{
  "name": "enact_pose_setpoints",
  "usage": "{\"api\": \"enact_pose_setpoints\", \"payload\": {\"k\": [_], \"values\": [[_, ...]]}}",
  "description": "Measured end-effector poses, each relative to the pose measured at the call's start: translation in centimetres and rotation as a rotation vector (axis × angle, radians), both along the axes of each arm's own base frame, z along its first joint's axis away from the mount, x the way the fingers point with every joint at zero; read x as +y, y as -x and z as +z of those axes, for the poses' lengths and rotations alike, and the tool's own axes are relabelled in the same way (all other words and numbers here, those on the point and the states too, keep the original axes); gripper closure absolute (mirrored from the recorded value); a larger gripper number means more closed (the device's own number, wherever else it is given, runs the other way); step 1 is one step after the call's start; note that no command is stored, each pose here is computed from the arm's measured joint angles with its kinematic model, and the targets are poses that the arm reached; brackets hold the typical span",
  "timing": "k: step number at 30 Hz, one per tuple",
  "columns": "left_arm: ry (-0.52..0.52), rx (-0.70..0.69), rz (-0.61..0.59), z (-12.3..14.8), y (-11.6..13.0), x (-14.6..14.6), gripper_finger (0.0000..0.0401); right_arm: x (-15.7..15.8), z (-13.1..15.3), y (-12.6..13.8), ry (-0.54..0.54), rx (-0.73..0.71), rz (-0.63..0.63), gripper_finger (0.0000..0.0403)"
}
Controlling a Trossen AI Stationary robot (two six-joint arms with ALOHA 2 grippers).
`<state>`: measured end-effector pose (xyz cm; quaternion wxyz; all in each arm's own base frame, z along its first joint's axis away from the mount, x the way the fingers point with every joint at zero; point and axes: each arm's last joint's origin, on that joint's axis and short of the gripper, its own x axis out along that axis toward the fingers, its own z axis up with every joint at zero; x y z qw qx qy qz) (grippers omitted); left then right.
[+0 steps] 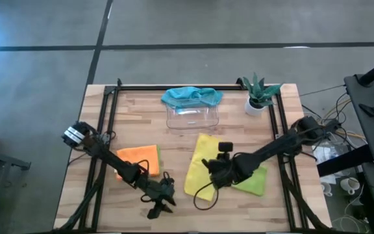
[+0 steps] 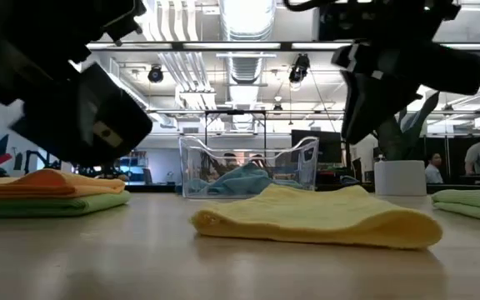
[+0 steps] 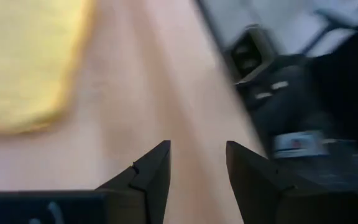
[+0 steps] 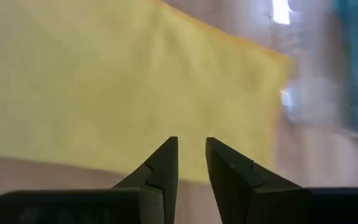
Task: Fold microfiber towels
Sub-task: Fold the yellow microfiber cloth
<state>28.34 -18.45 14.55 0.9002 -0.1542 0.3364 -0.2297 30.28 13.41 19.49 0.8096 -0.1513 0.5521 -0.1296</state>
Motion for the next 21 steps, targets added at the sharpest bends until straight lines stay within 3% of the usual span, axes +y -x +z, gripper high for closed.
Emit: {"api": "enact_pose_setpoints", "payload": {"k": [5, 10, 14, 16, 21], "values": [[-0.247, -0.025, 0.166, -0.2, -0.2, 2.2, 0.0262, 1.8, 0.1, -1.0, -0.181, -0.203, 0.047, 0.0323], [-0.335, 0.009, 0.282, -1.8, -1.7, 4.9, 0.0262, 3.2, -3.3, -2.6, -0.383, -0.3, 0.095, 0.0324], [-0.397, 0.026, 0.315, -2.9, -2.5, 6.6, 0.0262, 4.3, -6.8, -2.2, -0.538, -0.143, 0.083, 0.0324], [-0.405, 0.009, 0.315, -3.1, -2.8, 6.9, 0.0262, 4.9, -7.1, -1.5, -0.6, -0.053, 0.072, 0.0323], [-0.459, -0.047, 0.274, -4.0, -3.7, 6.9, 0.0262, 6.0, -6.7, 0.2, -0.551, 0.061, 0.058, 0.0323]]}}
